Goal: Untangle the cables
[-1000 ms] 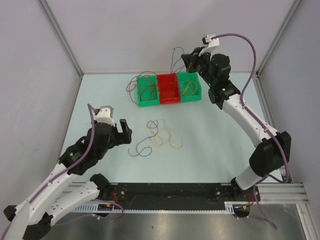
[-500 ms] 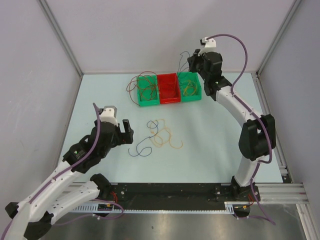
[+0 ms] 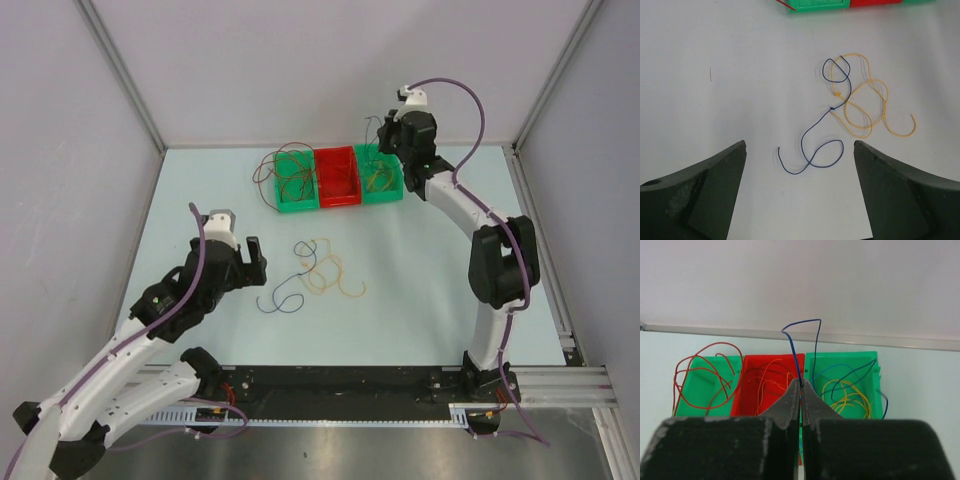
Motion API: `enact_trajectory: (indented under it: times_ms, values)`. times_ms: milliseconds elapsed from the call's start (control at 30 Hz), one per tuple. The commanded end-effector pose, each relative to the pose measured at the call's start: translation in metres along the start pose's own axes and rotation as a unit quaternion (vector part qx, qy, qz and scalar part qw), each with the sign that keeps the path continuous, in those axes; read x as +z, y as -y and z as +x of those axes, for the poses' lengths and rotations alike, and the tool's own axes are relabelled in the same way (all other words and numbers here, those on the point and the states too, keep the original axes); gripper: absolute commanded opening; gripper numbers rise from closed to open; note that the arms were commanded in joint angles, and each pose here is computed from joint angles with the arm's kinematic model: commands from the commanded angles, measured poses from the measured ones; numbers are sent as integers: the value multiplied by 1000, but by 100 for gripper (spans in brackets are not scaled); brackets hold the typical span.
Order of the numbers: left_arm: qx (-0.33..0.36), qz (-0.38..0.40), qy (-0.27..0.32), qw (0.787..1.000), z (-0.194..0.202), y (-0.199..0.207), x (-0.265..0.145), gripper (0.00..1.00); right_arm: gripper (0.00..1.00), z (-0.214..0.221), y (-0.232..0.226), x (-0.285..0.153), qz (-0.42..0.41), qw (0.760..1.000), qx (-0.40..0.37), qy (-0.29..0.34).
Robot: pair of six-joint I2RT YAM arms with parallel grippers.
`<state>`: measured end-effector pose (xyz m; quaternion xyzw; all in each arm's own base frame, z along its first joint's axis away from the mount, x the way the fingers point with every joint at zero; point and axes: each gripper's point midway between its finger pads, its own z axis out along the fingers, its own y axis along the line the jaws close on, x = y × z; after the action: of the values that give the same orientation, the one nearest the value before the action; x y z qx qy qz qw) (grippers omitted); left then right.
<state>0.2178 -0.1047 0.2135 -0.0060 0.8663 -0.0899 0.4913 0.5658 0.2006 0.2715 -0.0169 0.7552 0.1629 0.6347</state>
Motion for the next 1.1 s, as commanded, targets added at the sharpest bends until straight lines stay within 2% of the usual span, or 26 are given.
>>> enact_trajectory:
  times_ms: [0,267,433,900,1067]
  values:
    - [3,3,13,1000,-9,1,0,93,0,-6,-7,12,-9,1000,13,12]
    - [3,1,11,1000,-8,0,1,93,0,34,-4,33,-17,999,34,-27]
    - [3,-1,13,1000,-8,-1,1,93,0,56,12,38,9,998,36,-46]
    - [4,-5,11,1000,-8,-2,2,92,0,155,40,41,50,985,67,-149]
    - [4,-6,11,1000,-8,-2,2,92,0,163,40,43,50,982,68,-168]
